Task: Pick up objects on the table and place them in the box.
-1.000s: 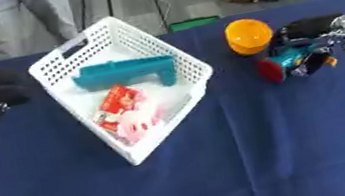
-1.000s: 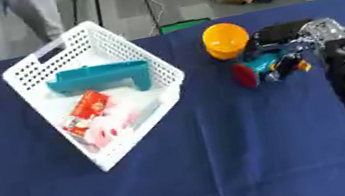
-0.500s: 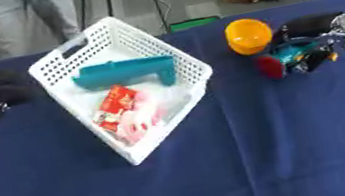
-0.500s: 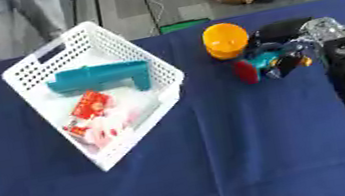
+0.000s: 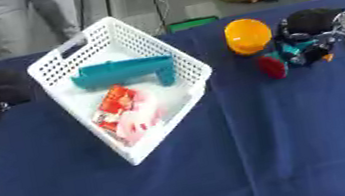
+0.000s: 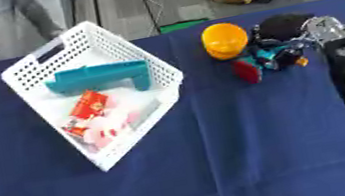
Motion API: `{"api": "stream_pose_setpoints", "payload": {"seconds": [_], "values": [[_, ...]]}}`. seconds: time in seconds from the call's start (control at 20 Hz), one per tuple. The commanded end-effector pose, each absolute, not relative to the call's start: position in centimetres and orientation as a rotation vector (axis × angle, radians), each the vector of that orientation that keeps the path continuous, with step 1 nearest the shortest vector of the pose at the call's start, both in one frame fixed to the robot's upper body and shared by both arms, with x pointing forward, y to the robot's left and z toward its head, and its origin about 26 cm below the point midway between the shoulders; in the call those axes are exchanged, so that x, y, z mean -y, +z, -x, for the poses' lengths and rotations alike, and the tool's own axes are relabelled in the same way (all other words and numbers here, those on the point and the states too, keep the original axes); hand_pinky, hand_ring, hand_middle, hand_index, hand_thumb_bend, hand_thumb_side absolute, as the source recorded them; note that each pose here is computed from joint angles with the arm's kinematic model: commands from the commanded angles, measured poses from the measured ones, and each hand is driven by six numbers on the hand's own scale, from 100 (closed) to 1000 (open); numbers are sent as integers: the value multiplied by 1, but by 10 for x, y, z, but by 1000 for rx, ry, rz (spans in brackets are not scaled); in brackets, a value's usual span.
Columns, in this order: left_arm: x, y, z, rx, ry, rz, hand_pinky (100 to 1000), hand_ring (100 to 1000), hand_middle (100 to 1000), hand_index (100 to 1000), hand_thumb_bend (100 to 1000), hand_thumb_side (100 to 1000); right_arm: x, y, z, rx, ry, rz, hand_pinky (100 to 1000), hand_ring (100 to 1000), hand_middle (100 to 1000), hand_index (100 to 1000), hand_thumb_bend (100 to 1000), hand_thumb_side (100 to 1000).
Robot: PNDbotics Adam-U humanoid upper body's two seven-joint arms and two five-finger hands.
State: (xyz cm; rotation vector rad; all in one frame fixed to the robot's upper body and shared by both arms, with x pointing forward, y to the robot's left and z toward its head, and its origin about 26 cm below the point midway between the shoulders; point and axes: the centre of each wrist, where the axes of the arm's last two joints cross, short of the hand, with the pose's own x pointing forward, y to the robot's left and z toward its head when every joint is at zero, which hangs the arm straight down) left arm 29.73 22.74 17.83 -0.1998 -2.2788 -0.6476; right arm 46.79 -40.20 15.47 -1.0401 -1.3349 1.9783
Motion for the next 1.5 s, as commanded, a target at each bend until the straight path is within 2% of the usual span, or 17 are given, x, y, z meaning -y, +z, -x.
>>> {"api": "stream_pose_setpoints", "payload": {"seconds": [0.05, 0.4, 0.5, 0.55, 0.6, 0.65, 0.7, 0.75, 0.8, 1.0, 1.5], "values": [[-230, 187, -295, 2303, -666, 188, 762, 688, 717, 822, 229, 914, 416, 186, -464, 1390, 1964, 1157, 649, 592, 312, 451, 201, 100], [-230, 187, -295, 2301, -663, 186, 762, 689, 716, 822, 230, 913, 417, 212, -458, 1542, 1946, 1228, 641, 585, 306, 448, 216, 100], [-230, 187, -295, 2301, -662, 186, 762, 689, 716, 822, 231, 912, 416, 215, -458, 1547, 1956, 1232, 664, 605, 345, 488, 250, 100], [-230, 187, -295, 2300, -661, 186, 762, 689, 716, 822, 230, 912, 416, 216, -457, 1544, 1962, 1231, 725, 687, 496, 584, 310, 100], [-230, 187, -295, 2300, -663, 187, 762, 689, 716, 822, 230, 912, 416, 215, -457, 1528, 1977, 1225, 725, 687, 496, 584, 310, 100], [-230, 187, -295, 2300, -663, 187, 762, 689, 716, 822, 230, 911, 416, 215, -457, 1513, 1989, 1221, 791, 758, 633, 698, 398, 102], [-230, 187, -295, 2300, -664, 187, 762, 689, 716, 822, 230, 911, 417, 214, -457, 1476, 2011, 1216, 851, 812, 728, 763, 428, 170], [-230, 187, -295, 2300, -664, 187, 762, 689, 716, 822, 230, 911, 417, 213, -457, 1434, 2033, 1212, 851, 812, 728, 763, 428, 170], [-230, 187, -295, 2300, -665, 187, 761, 689, 716, 822, 229, 912, 418, 212, -458, 1388, 2055, 1209, 899, 852, 782, 806, 436, 218], [-230, 187, -295, 2300, -668, 189, 761, 689, 716, 822, 228, 912, 416, 208, -461, 1225, 2108, 1201, 938, 880, 796, 813, 438, 235], [-230, 187, -295, 2304, -669, 190, 761, 689, 716, 822, 228, 914, 415, 192, -467, 1024, 2147, 1192, 958, 900, 812, 831, 443, 257]]}}
